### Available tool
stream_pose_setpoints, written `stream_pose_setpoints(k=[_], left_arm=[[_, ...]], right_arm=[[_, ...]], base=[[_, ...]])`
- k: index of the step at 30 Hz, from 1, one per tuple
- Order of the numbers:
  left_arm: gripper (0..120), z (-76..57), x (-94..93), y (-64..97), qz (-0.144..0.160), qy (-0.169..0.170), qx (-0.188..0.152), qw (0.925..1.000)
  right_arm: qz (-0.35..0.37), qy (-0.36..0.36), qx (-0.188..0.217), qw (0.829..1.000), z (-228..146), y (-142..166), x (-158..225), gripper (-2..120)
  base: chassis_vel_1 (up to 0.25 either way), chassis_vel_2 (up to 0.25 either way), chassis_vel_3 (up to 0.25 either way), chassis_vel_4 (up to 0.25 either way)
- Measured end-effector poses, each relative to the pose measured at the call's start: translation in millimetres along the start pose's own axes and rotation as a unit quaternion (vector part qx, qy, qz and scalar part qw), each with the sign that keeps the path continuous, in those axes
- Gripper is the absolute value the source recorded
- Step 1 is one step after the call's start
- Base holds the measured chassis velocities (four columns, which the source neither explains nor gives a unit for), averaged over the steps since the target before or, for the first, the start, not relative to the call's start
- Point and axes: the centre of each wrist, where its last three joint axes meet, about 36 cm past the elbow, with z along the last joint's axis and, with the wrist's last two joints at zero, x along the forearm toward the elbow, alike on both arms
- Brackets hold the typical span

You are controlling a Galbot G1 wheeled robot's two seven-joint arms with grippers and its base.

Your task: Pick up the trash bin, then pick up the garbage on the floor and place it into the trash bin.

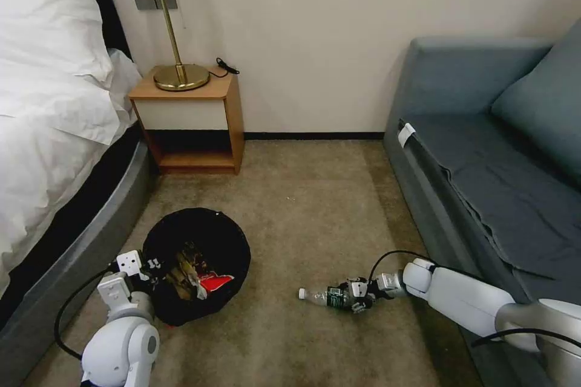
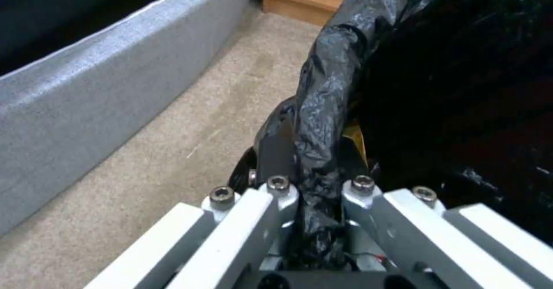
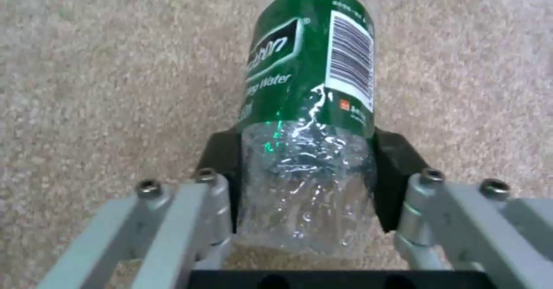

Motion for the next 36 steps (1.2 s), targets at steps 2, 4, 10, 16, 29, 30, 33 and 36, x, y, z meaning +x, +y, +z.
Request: stream_pose_setpoints(k=[2,4,10,16,29,30,33,36], left_arm=[[3,-0.3,-0.1,-0.2,0.000,-0.001,0.000,1.0000],[3,-0.4,-0.3,-0.5,0.000,-0.001,0.000,1.0000],[3,0.2,-0.9,-1.4,0.001,0.000,-0.001,1.0000],[3,-0.1,-1.7,-1.1,0.001,0.001,-0.003,1.0000],[3,0.1,-2.9,-3.6,0.003,0.003,-0.005,1.0000],[3,0.3,-2.9,-4.1,0.003,0.003,-0.005,1.0000],[3,-0.2,-1.9,-5.3,0.005,0.003,-0.004,1.0000],[3,-0.4,-1.2,-5.3,0.004,0.003,-0.005,1.0000]], right_arm=[[0.003,-0.005,-0.004,1.000,-0.5,2.2,0.6,31],[0.007,-0.009,-0.006,1.000,-1.4,3.7,1.0,27],[0.029,-0.028,-0.012,0.999,-7.8,-0.3,5.7,26],[0.114,-0.107,-0.029,0.987,-56.7,-38.8,30.8,26],[0.168,-0.301,0.046,0.938,-252.9,-109.5,72.7,26],[0.166,-0.312,0.045,0.934,-265.8,-106.9,68.5,26],[0.135,-0.337,0.035,0.931,-301.3,-81.6,36.2,26],[0.112,-0.336,0.037,0.934,-310.3,-67.6,14.5,26]], base=[[0.000,0.000,0.000,0.000],[0.000,0.000,0.000,0.000],[0.000,0.000,0.000,0.000],[0.000,0.000,0.000,0.000],[0.000,0.000,0.000,0.000],[0.000,0.000,0.000,0.000],[0.000,0.000,0.000,0.000],[0.000,0.000,0.000,0.000]])
